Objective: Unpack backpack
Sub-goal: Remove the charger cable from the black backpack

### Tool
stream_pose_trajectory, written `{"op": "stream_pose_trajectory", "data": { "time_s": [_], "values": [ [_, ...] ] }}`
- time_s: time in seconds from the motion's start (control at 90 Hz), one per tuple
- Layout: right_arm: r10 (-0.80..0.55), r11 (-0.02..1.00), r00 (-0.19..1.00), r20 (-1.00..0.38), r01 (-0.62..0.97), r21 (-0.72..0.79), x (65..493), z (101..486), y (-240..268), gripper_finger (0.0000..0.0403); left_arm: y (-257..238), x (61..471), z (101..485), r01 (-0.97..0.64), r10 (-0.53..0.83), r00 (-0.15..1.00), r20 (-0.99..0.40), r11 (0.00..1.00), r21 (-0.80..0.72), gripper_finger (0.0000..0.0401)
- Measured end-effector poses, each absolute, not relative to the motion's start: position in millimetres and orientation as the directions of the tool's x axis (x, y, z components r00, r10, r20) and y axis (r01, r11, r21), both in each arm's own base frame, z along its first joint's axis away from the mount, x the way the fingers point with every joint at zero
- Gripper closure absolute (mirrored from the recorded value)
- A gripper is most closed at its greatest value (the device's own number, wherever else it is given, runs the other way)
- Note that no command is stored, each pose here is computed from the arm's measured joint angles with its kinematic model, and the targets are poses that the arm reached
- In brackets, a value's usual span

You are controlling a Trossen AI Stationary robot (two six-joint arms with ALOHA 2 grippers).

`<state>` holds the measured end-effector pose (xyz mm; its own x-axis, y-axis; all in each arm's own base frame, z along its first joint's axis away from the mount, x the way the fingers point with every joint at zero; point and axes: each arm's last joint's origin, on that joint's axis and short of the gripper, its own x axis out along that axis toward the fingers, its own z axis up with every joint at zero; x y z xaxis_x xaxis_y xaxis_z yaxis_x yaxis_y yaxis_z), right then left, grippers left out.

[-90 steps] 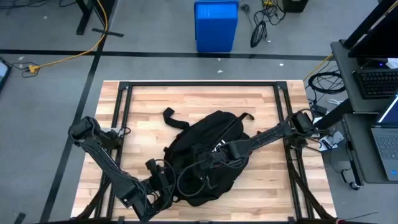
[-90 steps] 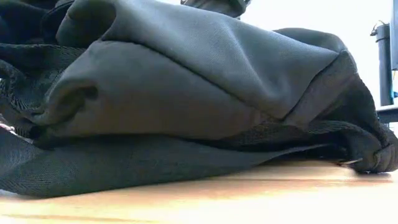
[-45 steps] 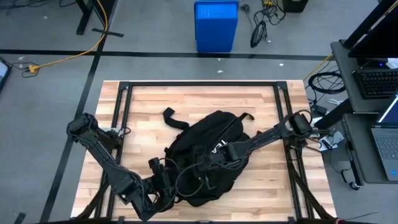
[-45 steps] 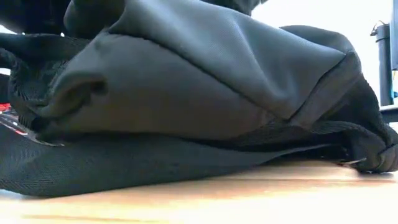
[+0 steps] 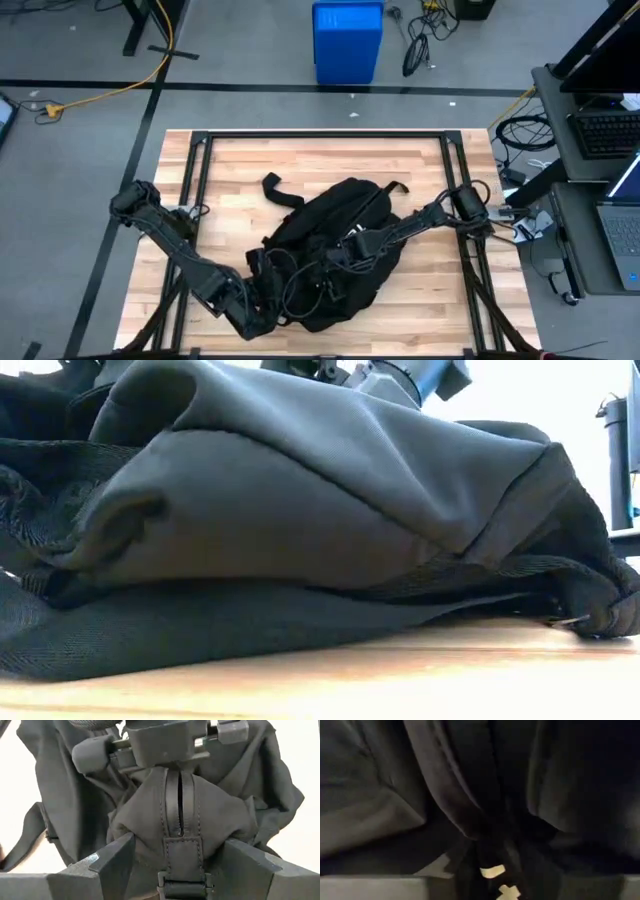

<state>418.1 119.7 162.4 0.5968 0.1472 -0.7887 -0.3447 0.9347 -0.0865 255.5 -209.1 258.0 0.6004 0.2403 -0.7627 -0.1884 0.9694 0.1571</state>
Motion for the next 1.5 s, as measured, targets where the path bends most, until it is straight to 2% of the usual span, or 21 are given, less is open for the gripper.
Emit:
{"op": "stream_pose_trajectory", "data": {
  "time_s": [0.144, 0.211, 0.456, 0.978, 1.3, 1.5],
  "values": [
    [0.150, 0.923, 0.597, -0.788, -0.369, -0.105, 418, 163, 120, 0.0374, -206, 255, 259, -0.143, 0.243, 0.583, -0.775, 0.970, 0.197, 0.0143],
    [0.150, 0.918, 0.590, -0.793, -0.380, -0.109, 417, 163, 120, 0.0394, -205, 255, 258, -0.141, 0.245, 0.580, -0.777, 0.970, 0.200, 0.0143],
    [0.122, 0.916, 0.494, -0.861, -0.390, -0.094, 406, 161, 117, 0.0401, -203, 254, 258, -0.144, 0.262, 0.571, -0.778, 0.965, 0.220, 0.0143],
    [0.162, 0.909, 0.489, -0.857, -0.412, -0.063, 393, 183, 127, 0.0403, -196, 257, 260, -0.178, 0.319, 0.572, -0.755, 0.948, 0.265, 0.0143],
    [0.168, 0.904, 0.473, -0.865, -0.424, -0.057, 390, 184, 131, 0.0403, -196, 258, 300, -0.220, 0.312, 0.646, -0.696, 0.950, 0.222, 0.0143],
    [0.177, 0.904, 0.444, -0.878, -0.427, -0.034, 388, 183, 131, 0.0403, -197, 260, 309, -0.191, 0.304, 0.665, -0.682, 0.952, 0.238, 0.0143]
  ]
}}
